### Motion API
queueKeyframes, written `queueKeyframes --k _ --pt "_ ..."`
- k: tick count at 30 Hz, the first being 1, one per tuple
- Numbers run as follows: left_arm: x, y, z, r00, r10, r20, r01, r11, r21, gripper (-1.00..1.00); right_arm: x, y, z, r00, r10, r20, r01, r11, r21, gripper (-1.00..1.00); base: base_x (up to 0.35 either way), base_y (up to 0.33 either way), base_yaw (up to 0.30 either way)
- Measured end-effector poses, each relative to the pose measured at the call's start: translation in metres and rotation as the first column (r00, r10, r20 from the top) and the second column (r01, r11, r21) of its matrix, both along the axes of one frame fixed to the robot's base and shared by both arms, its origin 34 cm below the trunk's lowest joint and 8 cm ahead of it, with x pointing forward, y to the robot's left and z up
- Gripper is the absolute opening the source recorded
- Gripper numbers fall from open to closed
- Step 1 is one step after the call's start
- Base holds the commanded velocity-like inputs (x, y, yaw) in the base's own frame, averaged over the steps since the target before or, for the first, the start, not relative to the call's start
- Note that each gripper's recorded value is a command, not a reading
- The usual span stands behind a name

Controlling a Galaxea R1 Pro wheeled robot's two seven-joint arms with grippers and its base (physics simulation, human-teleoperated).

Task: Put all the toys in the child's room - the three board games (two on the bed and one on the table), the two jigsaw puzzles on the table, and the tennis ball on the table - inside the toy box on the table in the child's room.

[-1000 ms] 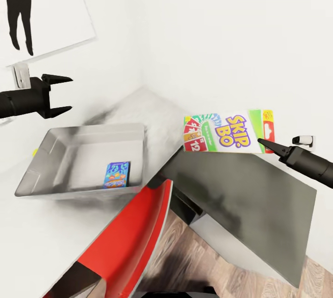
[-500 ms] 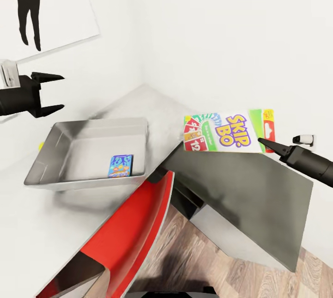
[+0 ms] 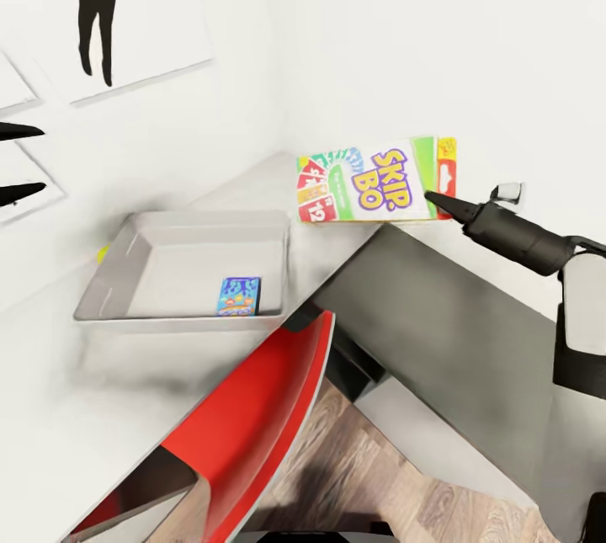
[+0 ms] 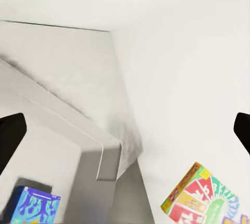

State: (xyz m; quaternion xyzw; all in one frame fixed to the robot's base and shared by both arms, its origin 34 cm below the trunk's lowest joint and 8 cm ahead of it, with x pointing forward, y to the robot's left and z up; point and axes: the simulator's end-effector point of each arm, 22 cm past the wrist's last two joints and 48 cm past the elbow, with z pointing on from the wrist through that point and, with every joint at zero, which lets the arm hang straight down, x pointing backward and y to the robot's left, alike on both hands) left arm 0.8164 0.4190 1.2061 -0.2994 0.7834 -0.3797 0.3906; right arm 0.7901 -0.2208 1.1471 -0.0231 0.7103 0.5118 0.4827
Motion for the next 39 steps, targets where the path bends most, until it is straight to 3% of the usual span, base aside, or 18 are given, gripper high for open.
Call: queueKeyframes --k 8,19,24,25,28,34,39 --pt "-0.004 0.012 -0.001 1.0 0.016 -0.01 -0.016 1.0 0.025 1.0 0.022 0.022 -0.021 0.994 -0.075 -0.08 0.076 0.997 0.009 -1.0 -0.06 0.134 0.29" --pt "-0.004 0.013 -0.003 1.0 0.018 -0.015 -0.018 1.0 0.026 1.0 0.036 0.066 -0.055 0.966 -0.157 -0.204 0.149 0.987 -0.052 -1.0 -0.115 0.284 0.111" --pt "-0.007 0.013 -0.011 0.999 0.018 -0.034 -0.017 0.999 0.028 1.0 0.048 0.075 -0.026 0.975 -0.158 -0.155 0.152 0.987 -0.047 -1.0 -0.068 0.241 0.003" --pt "-0.007 0.014 -0.013 0.999 0.019 -0.038 -0.018 0.999 0.027 1.0 0.049 0.078 -0.019 0.979 -0.142 -0.147 0.14 0.99 -0.023 -1.0 -0.008 0.066 0.0" --pt "-0.009 0.016 -0.017 0.999 0.022 -0.046 -0.02 0.999 0.031 1.0 0.051 0.083 -0.018 0.977 -0.15 -0.15 0.147 0.989 -0.033 -1.0 -0.004 0.033 0.0" --pt "-0.023 0.021 -0.046 0.993 0.029 -0.116 -0.024 0.998 0.05 1.0 0.055 0.121 -0.046 0.949 -0.209 -0.235 0.17 0.97 -0.176 -1.0 -0.001 0.007 -0.05" --pt "-0.03 0.025 -0.053 0.99 0.036 -0.14 -0.028 0.998 0.063 1.0 0.053 0.133 -0.069 0.928 -0.209 -0.307 0.152 0.968 -0.202 -1.0 0.0 0.001 -0.015"
